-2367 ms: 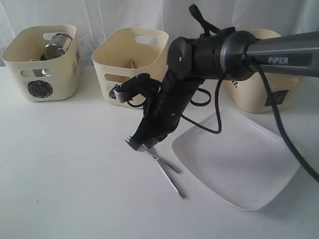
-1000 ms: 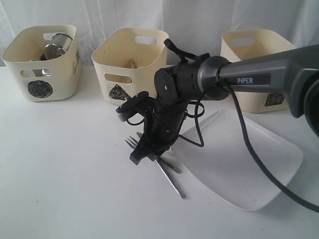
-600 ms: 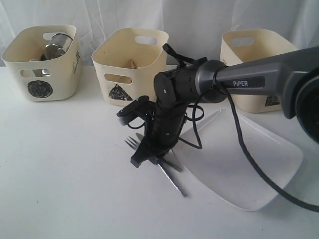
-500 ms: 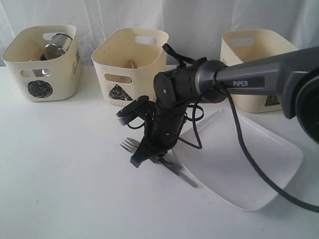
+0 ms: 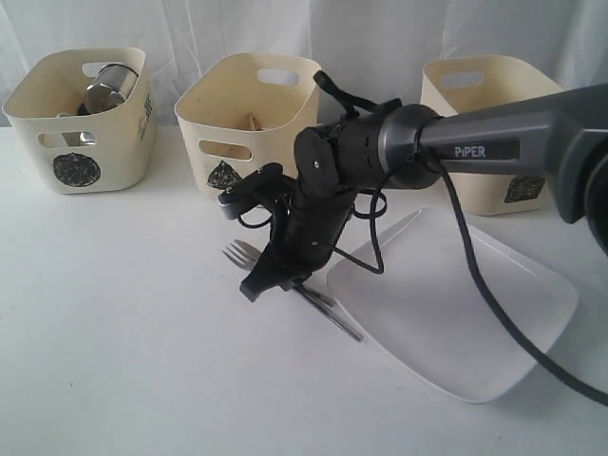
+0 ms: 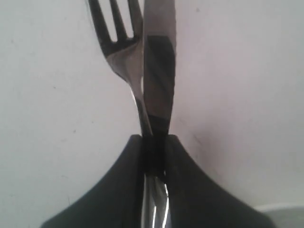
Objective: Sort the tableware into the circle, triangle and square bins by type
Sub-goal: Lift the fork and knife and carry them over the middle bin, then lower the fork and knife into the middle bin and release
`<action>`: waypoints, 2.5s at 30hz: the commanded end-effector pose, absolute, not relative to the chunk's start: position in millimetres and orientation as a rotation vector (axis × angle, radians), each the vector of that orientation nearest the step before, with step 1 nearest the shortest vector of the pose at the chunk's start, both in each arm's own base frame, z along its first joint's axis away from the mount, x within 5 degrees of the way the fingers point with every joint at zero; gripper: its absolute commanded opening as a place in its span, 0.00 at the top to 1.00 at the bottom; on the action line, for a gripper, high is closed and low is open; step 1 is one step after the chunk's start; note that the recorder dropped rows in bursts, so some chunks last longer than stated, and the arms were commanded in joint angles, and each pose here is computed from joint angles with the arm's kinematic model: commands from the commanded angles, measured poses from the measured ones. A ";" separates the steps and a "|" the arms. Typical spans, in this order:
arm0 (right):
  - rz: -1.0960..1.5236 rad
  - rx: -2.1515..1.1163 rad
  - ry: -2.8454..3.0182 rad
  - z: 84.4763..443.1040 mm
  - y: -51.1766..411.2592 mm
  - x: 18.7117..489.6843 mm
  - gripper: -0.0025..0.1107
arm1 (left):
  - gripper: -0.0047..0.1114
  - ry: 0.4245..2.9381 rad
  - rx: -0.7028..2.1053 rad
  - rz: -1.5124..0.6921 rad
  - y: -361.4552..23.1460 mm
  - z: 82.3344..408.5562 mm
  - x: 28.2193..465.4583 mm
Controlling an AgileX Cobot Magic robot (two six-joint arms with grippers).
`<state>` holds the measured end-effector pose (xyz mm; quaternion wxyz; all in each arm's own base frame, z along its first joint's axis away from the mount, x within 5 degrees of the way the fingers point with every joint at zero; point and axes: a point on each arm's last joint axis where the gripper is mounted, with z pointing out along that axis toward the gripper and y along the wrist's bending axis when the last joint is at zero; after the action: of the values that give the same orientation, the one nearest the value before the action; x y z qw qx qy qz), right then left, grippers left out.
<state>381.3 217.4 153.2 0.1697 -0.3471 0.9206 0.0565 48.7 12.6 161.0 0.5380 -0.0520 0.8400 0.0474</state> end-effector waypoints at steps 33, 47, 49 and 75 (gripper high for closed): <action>0.184 -0.820 2.479 309.1 133.0 471.1 0.98 | 0.95 2.007 -0.120 0.115 12.7 160.0 48.0; 0.261 -0.677 2.283 326.2 141.8 487.6 0.98 | 0.95 2.007 -0.120 0.115 12.7 160.0 48.0; 0.296 -0.639 2.245 322.9 145.2 494.4 0.98 | 0.95 2.007 -0.120 0.115 12.7 160.0 48.0; 0.642 -0.150 1.851 266.5 150.5 566.9 0.98 | 0.95 2.007 -0.120 0.115 12.7 160.0 48.0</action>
<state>560.2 155.0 276.9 0.5435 -0.0685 0.7895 0.2768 48.7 12.6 161.0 0.5380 -0.0520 0.8400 0.0474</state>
